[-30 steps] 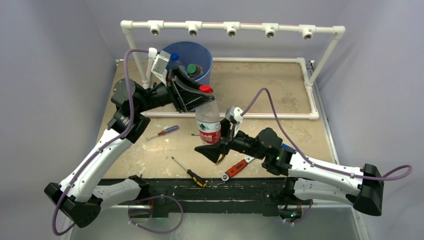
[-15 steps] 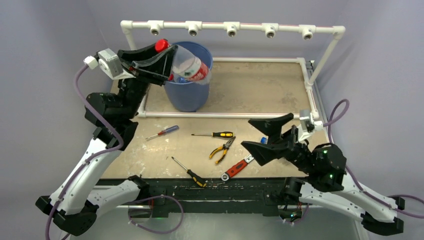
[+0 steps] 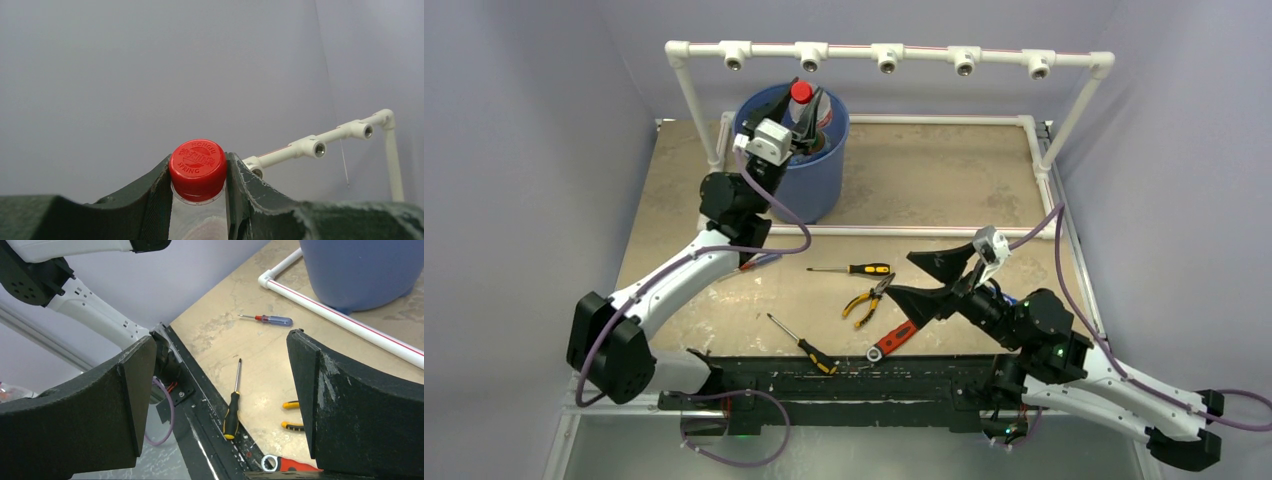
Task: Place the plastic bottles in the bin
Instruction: Place the plastic bottle in the trash bin.
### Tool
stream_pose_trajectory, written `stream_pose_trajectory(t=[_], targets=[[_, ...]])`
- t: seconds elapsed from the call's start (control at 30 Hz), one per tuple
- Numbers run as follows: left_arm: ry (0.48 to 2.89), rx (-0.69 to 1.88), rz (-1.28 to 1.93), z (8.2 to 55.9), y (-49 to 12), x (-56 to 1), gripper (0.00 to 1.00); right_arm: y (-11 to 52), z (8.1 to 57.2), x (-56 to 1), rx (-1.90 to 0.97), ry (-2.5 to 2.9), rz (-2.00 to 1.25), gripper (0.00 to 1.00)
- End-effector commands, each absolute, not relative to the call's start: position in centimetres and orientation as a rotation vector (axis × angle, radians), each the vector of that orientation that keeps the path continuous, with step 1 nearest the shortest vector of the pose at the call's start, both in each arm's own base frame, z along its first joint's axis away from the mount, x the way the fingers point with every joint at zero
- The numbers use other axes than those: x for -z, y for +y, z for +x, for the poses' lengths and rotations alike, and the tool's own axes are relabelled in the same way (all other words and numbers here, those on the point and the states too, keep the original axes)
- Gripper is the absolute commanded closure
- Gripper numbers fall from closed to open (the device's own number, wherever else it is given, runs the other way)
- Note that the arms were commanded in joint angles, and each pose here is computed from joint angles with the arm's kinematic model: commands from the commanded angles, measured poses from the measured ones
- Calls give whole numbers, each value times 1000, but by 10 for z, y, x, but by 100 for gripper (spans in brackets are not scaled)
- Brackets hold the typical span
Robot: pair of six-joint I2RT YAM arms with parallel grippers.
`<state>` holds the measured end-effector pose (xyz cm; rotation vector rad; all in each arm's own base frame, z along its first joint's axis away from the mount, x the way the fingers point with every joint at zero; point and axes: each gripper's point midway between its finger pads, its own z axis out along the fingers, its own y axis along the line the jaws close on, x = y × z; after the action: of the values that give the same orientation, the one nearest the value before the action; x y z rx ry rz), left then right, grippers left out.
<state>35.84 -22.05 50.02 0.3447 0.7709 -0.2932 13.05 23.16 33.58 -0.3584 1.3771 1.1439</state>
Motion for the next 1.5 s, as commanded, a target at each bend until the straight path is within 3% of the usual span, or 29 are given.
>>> stream_pose_trajectory(t=[0.0, 0.37, 0.67, 1.0, 1.07, 1.1, 1.13, 1.17, 1.2, 1.47], targets=[[524, 231, 352, 336, -217, -539, 100, 229, 137, -333, -1119, 1367, -317, 2], [662, 185, 569, 401, -262, -462, 100, 222, 137, -317, -1112, 1401, -297, 2], [831, 44, 672, 456, -258, -387, 100, 224, 140, -321, -1082, 1400, -313, 2], [946, 9, 696, 484, -255, -346, 99, 221, 140, -318, -1073, 1405, -310, 3], [972, 7, 659, 487, -251, -344, 85, 221, 140, -318, -1071, 1407, -310, 2], [980, 15, 633, 486, -248, -347, 65, 221, 140, -318, -1070, 1407, -309, 3], [982, 16, 602, 485, -244, -353, 35, 220, 141, -317, -1065, 1409, -308, 2], [979, 24, 579, 482, -241, -360, 16, 220, 142, -317, -1061, 1411, -306, 2], [968, 34, 565, 479, -240, -368, 8, 220, 142, -316, -1059, 1412, -306, 2], [862, 99, 504, 442, -230, -441, 1, 225, 144, -321, -1047, 1404, -321, 3]])
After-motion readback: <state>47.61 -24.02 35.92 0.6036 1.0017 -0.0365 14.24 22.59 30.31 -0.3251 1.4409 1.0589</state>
